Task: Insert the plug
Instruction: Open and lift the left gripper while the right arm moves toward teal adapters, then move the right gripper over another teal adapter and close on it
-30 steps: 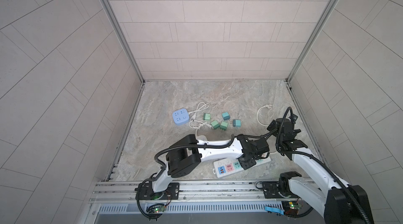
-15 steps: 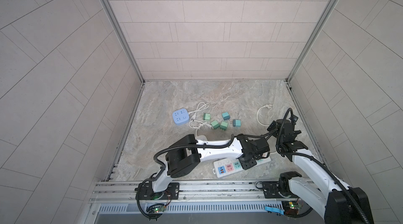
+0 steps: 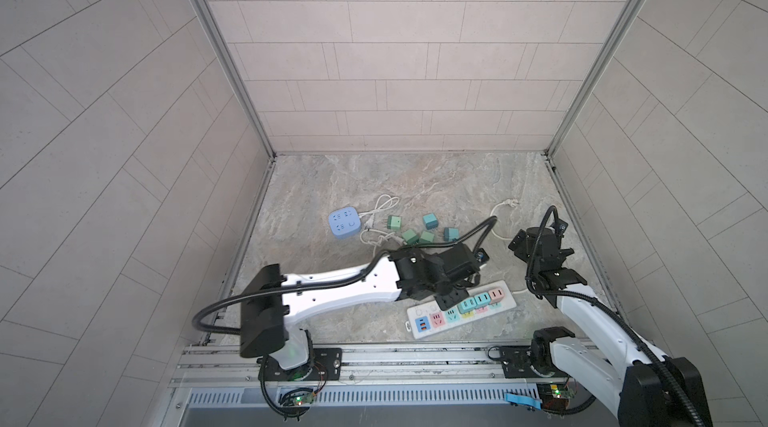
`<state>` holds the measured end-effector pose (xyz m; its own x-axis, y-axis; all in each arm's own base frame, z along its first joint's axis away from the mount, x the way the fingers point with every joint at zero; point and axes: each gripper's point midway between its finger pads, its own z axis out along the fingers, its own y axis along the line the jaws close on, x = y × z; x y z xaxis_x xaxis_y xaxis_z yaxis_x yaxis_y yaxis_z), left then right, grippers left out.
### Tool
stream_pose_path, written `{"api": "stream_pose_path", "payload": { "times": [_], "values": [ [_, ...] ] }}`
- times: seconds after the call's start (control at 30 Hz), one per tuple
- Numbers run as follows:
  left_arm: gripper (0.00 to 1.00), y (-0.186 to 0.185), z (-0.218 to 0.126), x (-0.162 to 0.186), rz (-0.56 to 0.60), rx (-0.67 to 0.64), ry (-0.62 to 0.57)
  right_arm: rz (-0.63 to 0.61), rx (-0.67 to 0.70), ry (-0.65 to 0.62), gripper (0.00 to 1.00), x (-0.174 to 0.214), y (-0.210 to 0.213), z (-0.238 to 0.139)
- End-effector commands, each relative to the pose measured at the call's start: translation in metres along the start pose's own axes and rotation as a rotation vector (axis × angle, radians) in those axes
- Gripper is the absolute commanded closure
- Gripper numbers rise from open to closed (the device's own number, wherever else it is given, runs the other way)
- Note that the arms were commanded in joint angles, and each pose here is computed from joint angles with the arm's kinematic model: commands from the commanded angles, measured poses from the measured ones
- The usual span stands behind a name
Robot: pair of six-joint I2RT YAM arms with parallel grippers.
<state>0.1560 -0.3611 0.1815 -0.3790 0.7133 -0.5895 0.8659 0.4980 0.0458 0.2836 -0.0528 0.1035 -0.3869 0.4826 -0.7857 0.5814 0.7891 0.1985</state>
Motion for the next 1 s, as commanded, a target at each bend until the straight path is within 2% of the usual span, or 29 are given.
{"api": "stream_pose_path", "payload": {
  "times": [0.0, 0.07, 0.13, 0.23, 0.27, 0.37, 0.57, 0.97],
  "values": [
    [0.36, 0.044, -0.033, 0.001, -0.164, -0.082, -0.179, -0.021, -0.016, 0.027, 0.05, 0.004, 0.004, 0.002],
    [0.33, 0.067, -0.05, 0.012, -0.258, -0.115, -0.293, -0.04, -0.032, 0.051, 0.05, 0.006, 0.01, 0.005],
    [0.24, 0.087, -0.069, 0.025, -0.337, -0.163, -0.426, -0.066, -0.061, 0.089, 0.04, 0.009, 0.02, 0.009],
    [0.16, 0.111, -0.099, 0.048, -0.447, -0.239, -0.595, -0.096, -0.134, 0.214, 0.11, 0.024, 0.042, 0.014],
    [0.12, 0.115, -0.104, 0.057, -0.47, -0.251, -0.634, -0.118, -0.181, 0.259, 0.14, 0.032, 0.056, 0.015],
    [0.09, 0.118, -0.117, 0.07, -0.497, -0.247, -0.715, -0.241, -0.262, 0.31, 0.15, 0.049, 0.095, 0.004],
    [0.08, 0.129, -0.121, 0.085, -0.521, -0.317, -0.708, -0.291, -0.33, 0.278, 0.11, 0.045, 0.157, -0.012],
    [0.09, 0.125, -0.116, 0.083, -0.515, -0.296, -0.685, -0.345, -0.235, 0.305, 0.12, 0.041, 0.203, 0.024]
  ]
}}
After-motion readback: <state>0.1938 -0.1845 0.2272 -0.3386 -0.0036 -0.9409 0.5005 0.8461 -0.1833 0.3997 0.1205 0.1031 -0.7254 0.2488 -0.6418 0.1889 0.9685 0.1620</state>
